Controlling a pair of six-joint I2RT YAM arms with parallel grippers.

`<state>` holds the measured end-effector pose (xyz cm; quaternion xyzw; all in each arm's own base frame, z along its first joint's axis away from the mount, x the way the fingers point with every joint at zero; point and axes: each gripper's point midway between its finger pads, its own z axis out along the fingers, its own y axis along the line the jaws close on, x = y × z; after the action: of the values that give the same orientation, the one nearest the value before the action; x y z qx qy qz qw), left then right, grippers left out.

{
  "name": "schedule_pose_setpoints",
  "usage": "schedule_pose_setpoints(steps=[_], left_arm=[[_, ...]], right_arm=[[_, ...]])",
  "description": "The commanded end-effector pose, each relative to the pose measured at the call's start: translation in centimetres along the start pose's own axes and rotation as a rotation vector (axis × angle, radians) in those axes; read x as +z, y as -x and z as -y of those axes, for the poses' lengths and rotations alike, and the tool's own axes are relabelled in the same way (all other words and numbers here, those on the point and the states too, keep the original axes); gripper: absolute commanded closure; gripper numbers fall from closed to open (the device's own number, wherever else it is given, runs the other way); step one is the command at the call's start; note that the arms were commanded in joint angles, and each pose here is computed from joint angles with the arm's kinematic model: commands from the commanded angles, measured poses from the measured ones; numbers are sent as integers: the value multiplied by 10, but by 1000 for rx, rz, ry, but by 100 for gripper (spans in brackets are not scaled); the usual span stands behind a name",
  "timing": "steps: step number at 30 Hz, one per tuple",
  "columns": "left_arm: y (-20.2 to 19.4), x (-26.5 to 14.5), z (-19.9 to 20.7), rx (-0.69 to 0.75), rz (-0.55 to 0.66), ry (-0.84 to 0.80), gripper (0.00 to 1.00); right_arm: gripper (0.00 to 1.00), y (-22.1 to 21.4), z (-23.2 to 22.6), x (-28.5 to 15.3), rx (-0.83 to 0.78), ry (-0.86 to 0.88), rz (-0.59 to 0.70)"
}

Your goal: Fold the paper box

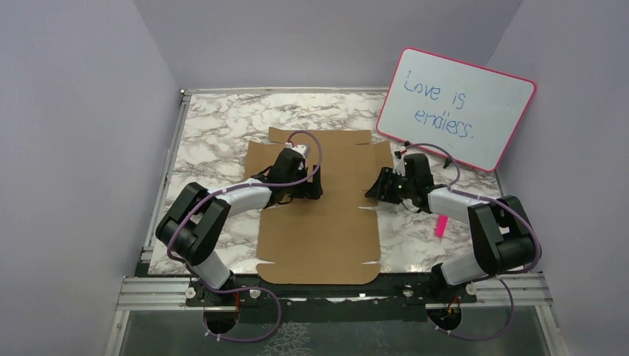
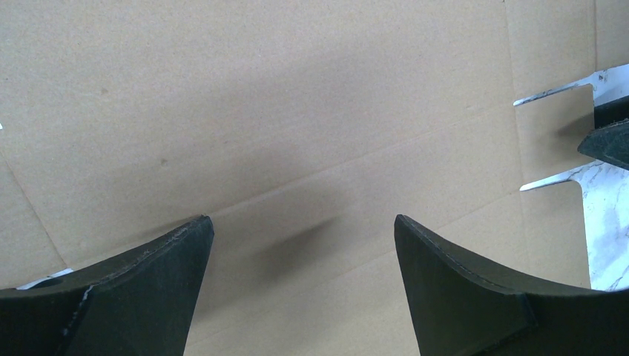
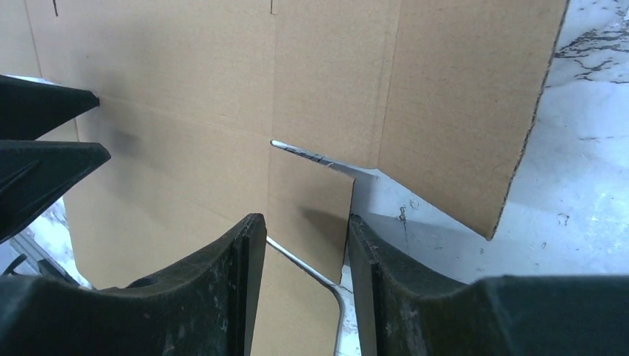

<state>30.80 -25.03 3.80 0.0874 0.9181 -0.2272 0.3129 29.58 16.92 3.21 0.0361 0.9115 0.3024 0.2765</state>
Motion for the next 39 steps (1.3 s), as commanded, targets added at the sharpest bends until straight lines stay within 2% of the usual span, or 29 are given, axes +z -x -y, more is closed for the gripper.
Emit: schedule_pose_setpoints(steps=[1, 6, 12, 19, 31, 39], left_arm=[[-57, 1, -2, -43, -183, -21, 7], [-56, 2, -1, -51, -182, -26, 7], [-56, 3, -1, -52, -180, -28, 7], [-55, 3, 0, -55, -179, -29, 7], [-55, 2, 0, -57, -178, -31, 7], [-37, -6, -1, -18, -148, -1, 6]], right_arm=[[54, 1, -20, -3, -51, 110, -15], [69, 14, -29, -13, -87, 105, -9], [77, 23, -33, -18, -130, 5, 3], [78, 21, -42, -14, -233, -168, 3], [78, 7, -63, 7, -335, -291, -19], [71, 34, -72, -14, -381, -283, 104]])
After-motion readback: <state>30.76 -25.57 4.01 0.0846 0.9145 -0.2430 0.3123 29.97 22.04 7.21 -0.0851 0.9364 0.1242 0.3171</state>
